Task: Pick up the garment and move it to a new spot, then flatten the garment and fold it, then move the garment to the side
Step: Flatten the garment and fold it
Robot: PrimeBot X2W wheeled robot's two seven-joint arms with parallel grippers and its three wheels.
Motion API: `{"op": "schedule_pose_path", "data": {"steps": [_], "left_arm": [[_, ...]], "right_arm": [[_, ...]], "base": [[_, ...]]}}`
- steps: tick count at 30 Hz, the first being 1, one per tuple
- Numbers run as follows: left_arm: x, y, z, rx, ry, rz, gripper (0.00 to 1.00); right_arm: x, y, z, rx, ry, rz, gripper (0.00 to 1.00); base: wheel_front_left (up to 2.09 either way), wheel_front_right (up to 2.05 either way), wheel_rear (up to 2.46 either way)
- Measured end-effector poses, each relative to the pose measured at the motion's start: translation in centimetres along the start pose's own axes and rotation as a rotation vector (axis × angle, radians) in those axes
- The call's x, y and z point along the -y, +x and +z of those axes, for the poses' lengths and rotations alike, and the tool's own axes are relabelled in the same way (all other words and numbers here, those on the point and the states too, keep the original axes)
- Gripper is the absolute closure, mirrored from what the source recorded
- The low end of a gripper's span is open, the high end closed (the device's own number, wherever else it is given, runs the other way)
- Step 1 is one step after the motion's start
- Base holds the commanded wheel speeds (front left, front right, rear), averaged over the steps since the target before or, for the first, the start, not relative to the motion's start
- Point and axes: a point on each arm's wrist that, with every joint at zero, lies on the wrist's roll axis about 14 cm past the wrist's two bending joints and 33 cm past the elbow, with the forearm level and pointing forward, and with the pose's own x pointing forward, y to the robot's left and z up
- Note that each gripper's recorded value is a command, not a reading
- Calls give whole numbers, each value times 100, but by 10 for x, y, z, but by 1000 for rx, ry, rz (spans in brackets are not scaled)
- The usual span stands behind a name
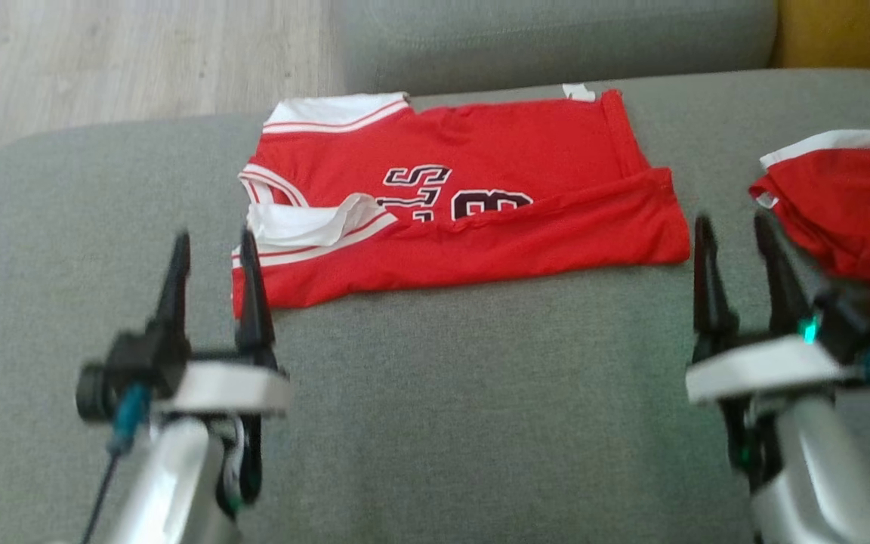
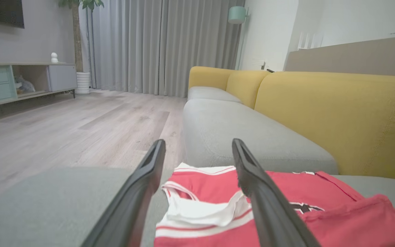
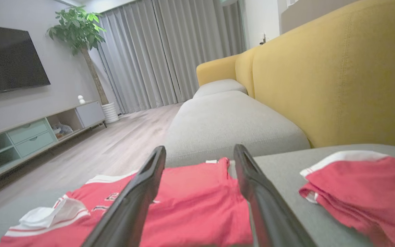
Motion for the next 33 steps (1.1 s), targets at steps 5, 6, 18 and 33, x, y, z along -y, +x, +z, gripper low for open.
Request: {"op": "schedule_pose_path", "data": {"steps": [5, 6, 18, 33], "left_arm": [[-4, -18, -20, -52, -15, 18, 0], [-6, -18, -22, -57, -11, 22, 0], [-19, 9, -93, -341, 59, 23, 0], [-43, 18, -158, -652, 136, 101, 0]], "right_arm": [[2, -23, -16, -41, 4, -22, 0], [1, -23, -16, -40, 6, -21, 0], [4, -2, -14, -20, 54, -25, 0], [14, 2, -34, -68, 67, -51, 0]], "base": [[0, 0, 0], [0, 0, 0], [0, 0, 0], [0, 0, 0]]}}
